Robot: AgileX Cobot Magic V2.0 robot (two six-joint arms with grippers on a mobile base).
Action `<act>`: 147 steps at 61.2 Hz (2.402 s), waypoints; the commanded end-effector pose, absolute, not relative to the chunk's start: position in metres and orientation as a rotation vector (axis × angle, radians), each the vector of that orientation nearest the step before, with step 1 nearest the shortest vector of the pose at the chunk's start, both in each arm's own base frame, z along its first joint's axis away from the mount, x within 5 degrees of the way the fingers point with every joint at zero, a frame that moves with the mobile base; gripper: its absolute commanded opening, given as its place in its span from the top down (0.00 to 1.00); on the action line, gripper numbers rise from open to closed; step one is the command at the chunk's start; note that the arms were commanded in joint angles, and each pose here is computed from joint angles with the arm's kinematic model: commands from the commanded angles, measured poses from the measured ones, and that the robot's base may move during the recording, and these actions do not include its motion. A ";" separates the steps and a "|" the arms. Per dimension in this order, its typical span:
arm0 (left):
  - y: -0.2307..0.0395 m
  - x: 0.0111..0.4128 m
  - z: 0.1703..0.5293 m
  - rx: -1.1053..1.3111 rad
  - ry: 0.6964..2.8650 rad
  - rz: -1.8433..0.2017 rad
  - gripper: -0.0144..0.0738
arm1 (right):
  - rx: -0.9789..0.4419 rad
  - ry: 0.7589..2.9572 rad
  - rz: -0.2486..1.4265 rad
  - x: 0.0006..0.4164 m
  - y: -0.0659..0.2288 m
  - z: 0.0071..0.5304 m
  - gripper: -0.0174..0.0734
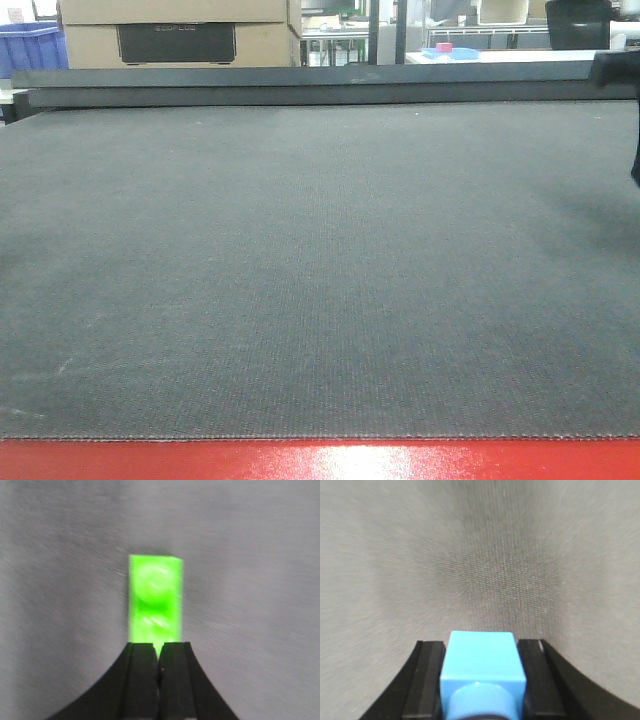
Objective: Grab block from conveyor and place in blue bin
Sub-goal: 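Grasp the green block with left gripper, blue block with right gripper, then lift both held blocks up off the conveyor belt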
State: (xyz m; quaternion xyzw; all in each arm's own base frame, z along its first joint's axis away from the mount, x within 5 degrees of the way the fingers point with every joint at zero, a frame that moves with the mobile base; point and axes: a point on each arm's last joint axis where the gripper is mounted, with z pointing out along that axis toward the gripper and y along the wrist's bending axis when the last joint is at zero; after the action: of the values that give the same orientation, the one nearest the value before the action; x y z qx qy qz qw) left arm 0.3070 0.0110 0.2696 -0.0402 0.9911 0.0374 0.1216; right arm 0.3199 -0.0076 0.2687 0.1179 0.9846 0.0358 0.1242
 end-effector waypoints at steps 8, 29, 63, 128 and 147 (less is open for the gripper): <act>0.012 0.319 0.263 -0.116 2.845 0.098 0.41 | 0.321 2.853 0.098 0.318 -0.007 0.275 0.99; 0.011 0.339 0.216 -0.124 2.957 0.082 0.37 | 0.322 2.853 0.101 0.318 -0.007 0.275 0.99; 0.011 0.340 0.211 -0.124 2.979 0.083 0.96 | 0.325 2.857 0.108 0.318 -0.007 0.275 0.99; 0.002 0.168 0.296 -0.099 1.960 -0.055 0.96 | 0.139 2.071 0.065 0.158 -0.004 0.278 0.99; 0.001 0.119 0.325 -0.086 1.756 -0.065 0.96 | 0.120 1.834 0.069 0.116 -0.002 0.311 0.99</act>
State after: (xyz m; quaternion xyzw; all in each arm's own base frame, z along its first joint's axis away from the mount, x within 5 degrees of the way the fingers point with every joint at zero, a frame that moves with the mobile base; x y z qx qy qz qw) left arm 0.1308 0.0009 0.3177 -0.0362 0.7899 -0.0256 0.6117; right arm 0.1259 -0.0026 0.3033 0.0583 0.8141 0.0334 0.5768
